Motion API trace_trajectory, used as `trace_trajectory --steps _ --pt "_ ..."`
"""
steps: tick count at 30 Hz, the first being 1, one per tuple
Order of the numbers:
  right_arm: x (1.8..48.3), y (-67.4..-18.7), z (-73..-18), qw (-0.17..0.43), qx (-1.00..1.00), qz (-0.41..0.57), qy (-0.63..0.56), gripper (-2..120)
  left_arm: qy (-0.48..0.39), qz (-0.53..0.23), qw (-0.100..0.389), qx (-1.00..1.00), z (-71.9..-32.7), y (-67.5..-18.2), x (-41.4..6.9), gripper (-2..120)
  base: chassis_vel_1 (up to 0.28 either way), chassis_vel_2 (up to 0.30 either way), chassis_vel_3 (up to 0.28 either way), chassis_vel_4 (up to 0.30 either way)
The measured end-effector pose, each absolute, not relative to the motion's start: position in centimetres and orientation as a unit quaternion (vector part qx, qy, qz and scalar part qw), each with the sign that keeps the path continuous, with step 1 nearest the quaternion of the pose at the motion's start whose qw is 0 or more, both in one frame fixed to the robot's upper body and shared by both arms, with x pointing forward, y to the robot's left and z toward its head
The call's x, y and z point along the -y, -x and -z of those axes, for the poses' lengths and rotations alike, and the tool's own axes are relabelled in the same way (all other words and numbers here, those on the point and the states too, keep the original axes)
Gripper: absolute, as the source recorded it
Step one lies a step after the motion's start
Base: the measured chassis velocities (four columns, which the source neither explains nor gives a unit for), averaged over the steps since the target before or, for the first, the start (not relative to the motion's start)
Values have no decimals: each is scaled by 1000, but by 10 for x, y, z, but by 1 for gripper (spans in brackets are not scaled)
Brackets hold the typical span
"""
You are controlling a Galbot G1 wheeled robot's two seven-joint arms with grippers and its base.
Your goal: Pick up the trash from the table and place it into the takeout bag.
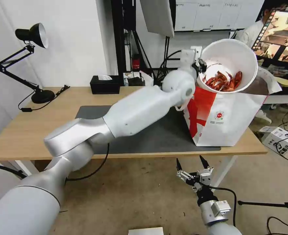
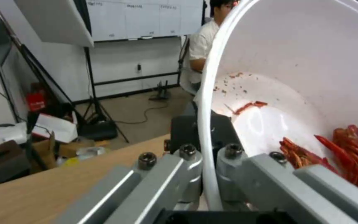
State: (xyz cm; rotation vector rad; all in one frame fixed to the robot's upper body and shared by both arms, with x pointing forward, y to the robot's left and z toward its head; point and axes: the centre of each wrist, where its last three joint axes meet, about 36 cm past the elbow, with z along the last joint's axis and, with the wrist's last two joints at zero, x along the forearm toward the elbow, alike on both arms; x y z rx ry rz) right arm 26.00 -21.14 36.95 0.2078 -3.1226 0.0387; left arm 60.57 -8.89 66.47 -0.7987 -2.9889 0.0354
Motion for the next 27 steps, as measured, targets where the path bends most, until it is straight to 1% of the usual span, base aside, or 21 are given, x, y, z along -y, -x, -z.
trace_trajectory --steps 7,17,27 --pt "211 -260 -369 6 998 -12 -66 100 250 -13 18 968 -666 -611 95 0 0 0 0 0" --pt "211 -260 -370 6 998 -12 -66 100 228 -48 12 972 -676 -624 88 0 0 0 0 0" --pt "211 -260 -370 6 998 -12 -66 100 208 -66 6 976 -676 -636 86 0 0 0 0 0"
